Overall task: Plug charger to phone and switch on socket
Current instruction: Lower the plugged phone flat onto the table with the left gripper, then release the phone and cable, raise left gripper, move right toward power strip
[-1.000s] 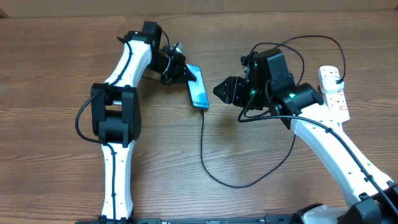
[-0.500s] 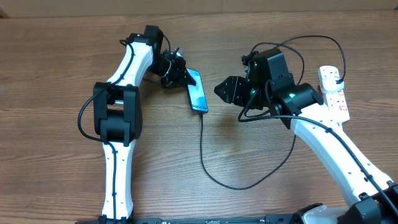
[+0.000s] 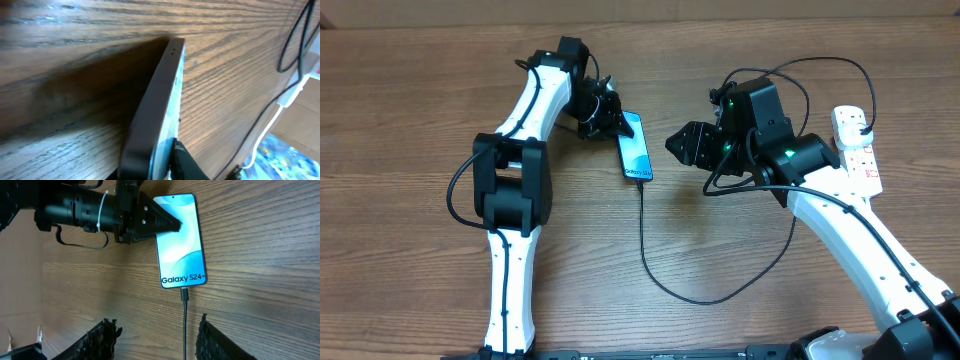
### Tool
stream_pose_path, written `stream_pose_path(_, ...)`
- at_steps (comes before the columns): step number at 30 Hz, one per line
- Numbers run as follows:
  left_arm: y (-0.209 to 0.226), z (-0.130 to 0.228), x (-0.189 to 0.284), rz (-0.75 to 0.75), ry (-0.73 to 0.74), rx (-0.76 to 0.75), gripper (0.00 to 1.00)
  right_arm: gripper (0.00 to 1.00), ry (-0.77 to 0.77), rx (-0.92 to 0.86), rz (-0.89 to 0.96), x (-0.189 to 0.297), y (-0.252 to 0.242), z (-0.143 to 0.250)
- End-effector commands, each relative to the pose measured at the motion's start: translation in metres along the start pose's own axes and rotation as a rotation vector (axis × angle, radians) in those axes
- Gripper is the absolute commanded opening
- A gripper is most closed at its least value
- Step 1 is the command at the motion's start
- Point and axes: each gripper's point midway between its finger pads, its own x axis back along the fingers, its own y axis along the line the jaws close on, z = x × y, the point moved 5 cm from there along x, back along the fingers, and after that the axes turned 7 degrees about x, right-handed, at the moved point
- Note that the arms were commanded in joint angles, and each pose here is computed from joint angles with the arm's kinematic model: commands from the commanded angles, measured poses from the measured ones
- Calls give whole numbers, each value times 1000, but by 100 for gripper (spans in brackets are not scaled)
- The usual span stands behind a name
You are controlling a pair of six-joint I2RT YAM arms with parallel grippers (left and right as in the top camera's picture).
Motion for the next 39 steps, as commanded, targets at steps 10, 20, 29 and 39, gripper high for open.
stream_pose_path(10, 42, -14, -10, -266, -84, 22, 27, 54, 4, 2, 15, 0, -2, 0)
stream_pose_path(20, 44, -15, -9, -282, -91, 23, 38, 54, 22, -5, 24, 0, -4, 3)
stream_pose_path(29, 50, -18, -5, -308, -106, 29, 66, 54, 46, 19, 32, 1, -6, 8)
stream_pose_path(39, 4, -27, 92, -220, -248, -80, 59, 69, -56, 55, 64, 73, -10, -13)
